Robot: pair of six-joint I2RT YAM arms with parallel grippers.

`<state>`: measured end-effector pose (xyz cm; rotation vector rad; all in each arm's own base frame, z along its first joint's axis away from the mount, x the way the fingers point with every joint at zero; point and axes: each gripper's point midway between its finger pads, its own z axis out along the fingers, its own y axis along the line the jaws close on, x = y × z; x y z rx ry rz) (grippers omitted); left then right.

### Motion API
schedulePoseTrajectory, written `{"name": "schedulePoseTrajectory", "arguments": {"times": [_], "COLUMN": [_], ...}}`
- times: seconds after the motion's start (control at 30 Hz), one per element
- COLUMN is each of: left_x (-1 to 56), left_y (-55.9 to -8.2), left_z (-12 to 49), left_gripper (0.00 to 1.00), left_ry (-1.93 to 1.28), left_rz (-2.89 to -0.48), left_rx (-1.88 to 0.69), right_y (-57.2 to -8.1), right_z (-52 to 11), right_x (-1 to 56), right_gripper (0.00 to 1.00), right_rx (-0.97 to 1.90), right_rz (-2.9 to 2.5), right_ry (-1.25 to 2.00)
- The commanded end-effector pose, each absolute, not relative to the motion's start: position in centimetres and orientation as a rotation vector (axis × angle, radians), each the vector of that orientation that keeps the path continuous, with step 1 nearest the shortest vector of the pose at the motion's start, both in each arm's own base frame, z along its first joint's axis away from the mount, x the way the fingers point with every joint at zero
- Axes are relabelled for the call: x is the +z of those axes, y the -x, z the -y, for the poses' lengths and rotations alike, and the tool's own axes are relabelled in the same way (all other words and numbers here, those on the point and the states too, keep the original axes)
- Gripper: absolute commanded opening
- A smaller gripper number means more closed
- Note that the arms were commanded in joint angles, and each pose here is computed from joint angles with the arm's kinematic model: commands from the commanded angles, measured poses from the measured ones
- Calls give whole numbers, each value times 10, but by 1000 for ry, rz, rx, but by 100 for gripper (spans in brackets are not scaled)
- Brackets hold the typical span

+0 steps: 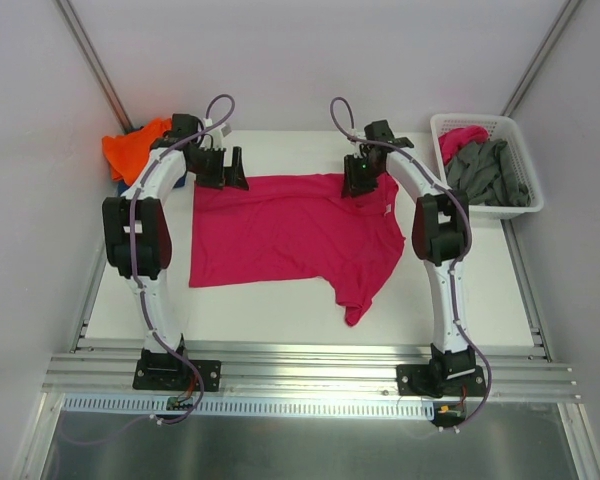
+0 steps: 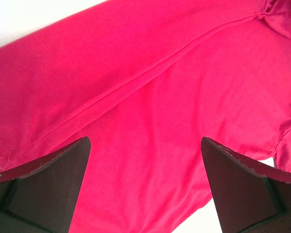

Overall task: Fold and stack the t-shirts
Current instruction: Fold the tshirt

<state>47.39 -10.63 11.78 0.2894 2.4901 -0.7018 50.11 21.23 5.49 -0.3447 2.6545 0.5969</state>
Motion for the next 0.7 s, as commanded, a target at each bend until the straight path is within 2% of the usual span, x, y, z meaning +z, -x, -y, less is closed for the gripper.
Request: {"name": "schedulePoseTrajectory", "arguments": {"times": [0.0,0.1,0.17,0.2,0.33,0.57,0.67], "left_x": [150,150,152,152,152,155,158], "left_y": [-465,-464,-464,-464,-464,-469,-471], "left_z": [113,113,113,113,113,114,114], "left_gripper": [99,99,99,99,99,99,99], "left_ry": [-316,-318,-318,-318,-316,-319,-319], "left_rz": [-2430,-2431,-2427,-2427,-2428,-2418,-2409], "left_rx": [-720,-719,-716,-716,-717,-720,-718], "right_y": [-511,-511,-512,-510,-502,-465,-436], "right_z": [-210,-209,-210,-211,-213,-237,-253], "right_x": [70,66,67,68,77,86,85], "right_gripper": [36,36,32,22,1,3,9], "right_rx": [572,565,567,574,587,617,639], "right_rz": [-2607,-2612,-2610,-2610,-2610,-2652,-2681], "right_ry": [365,367,368,369,364,389,441]}}
